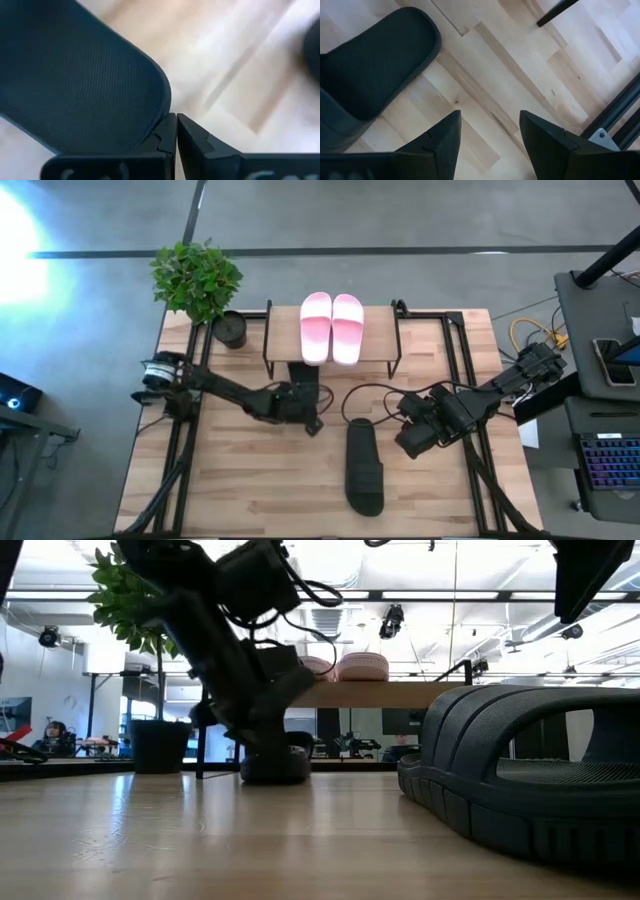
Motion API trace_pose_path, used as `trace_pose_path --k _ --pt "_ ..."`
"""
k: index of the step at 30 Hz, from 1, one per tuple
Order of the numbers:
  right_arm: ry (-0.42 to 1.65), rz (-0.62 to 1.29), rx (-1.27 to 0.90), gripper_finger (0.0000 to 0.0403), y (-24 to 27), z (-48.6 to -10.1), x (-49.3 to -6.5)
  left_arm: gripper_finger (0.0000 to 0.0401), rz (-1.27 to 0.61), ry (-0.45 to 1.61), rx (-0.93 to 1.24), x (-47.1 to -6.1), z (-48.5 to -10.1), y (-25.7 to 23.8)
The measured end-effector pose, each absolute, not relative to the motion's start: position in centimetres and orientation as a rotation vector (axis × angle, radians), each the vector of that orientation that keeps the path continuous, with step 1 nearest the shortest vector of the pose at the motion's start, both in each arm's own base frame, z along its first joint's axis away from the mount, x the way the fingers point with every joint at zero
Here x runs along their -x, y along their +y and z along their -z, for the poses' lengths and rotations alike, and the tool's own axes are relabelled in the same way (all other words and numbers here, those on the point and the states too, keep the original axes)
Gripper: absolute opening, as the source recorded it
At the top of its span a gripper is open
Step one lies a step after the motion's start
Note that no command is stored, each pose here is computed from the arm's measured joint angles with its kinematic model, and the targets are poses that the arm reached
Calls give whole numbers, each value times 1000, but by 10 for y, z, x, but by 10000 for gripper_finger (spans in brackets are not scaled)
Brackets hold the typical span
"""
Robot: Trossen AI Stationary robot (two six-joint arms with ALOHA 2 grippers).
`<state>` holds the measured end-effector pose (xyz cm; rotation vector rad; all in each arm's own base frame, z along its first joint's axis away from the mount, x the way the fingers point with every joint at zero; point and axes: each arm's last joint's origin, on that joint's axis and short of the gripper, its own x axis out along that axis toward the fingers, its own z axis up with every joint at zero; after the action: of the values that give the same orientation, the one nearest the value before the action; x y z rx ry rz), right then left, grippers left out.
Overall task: Pick and place slides into the shelf
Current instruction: Put the left black slipper under the shelf, then adjust the shelf
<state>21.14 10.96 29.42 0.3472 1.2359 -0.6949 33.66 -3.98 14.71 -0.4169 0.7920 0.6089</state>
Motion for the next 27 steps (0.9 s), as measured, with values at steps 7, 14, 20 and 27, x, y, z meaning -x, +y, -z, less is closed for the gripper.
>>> trace_pose_path --k 7,14,20,27 --pt "1235 699 -351 194 110 -294 -211 0 -534 664 386 -326 -189 -66" --pt "1241 686 -322 194 109 -294 -211 0 -770 640 572 -267 -196 -98" --pt "1194 701 -271 194 108 -294 -212 0 -929 410 991 -259 -169 -90" --pt "1182 715 -285 194 108 -294 -212 0 -1135 96 1241 -248 -149 -64"
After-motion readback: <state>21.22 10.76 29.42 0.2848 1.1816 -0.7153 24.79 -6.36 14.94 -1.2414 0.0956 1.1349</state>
